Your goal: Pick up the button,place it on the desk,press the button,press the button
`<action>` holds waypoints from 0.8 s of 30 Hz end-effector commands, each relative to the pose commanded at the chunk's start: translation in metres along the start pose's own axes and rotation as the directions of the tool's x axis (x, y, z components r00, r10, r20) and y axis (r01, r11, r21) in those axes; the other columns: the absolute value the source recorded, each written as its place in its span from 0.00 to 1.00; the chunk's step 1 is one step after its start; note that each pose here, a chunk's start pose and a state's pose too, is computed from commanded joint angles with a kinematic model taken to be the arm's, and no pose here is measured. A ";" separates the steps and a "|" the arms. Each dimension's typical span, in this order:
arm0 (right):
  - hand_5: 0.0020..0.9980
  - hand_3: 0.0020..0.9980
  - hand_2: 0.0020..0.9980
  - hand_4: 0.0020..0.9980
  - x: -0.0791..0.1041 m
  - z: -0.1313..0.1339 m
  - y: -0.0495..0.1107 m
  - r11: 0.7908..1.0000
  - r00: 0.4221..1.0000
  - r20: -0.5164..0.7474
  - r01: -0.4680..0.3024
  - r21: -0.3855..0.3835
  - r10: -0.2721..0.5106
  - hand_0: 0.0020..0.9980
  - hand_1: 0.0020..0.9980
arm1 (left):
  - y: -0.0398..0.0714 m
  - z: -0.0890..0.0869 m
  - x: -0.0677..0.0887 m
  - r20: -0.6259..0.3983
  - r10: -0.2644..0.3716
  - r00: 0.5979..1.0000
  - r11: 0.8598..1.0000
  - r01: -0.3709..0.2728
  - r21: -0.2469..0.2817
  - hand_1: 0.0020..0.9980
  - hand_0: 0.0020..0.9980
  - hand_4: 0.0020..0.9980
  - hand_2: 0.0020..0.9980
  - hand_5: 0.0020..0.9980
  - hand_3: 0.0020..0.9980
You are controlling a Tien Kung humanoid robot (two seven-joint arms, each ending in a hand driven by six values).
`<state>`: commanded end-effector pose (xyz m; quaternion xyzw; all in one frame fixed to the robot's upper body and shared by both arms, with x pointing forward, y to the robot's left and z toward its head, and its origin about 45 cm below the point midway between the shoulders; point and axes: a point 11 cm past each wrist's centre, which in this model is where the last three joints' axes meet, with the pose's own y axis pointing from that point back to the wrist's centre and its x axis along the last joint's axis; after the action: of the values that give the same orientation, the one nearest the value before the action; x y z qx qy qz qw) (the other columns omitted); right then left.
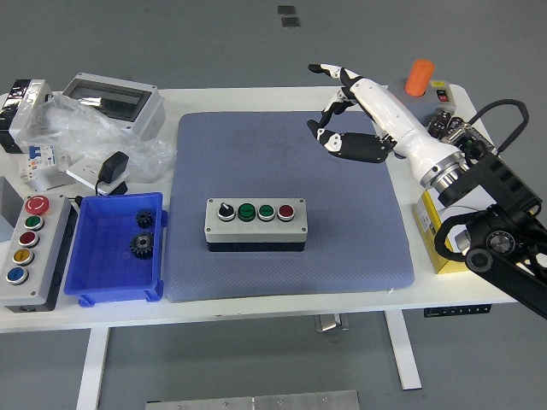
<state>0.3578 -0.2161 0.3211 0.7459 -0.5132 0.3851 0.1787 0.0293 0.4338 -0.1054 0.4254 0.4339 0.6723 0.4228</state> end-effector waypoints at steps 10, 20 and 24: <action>0.67 0.89 0.86 0.90 0.028 0.047 0.030 0.980 0.982 0.084 -0.161 -0.114 0.171 0.84 0.81 | 0.000 -0.005 0.001 -0.002 0.015 1.000 1.000 -0.015 0.012 0.64 0.64 0.46 0.59 0.00 0.57; 0.79 0.89 0.86 0.97 0.041 0.041 0.037 0.954 0.937 0.176 -0.295 -0.059 0.301 0.84 0.81 | 0.001 -0.018 0.000 0.009 0.024 1.000 0.997 -0.025 0.066 0.64 0.64 0.47 0.59 0.00 0.57; 0.81 0.81 0.80 0.96 0.036 0.036 0.034 0.959 0.939 0.190 -0.281 -0.050 0.285 0.84 0.78 | 0.001 -0.019 -0.001 0.014 0.021 1.000 0.997 -0.022 0.075 0.64 0.64 0.48 0.59 0.00 0.57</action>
<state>0.3478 -0.2766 0.3210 0.6966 -0.6343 0.3260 0.0785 0.0118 0.4289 -0.1093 0.4502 0.4513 0.6572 0.4022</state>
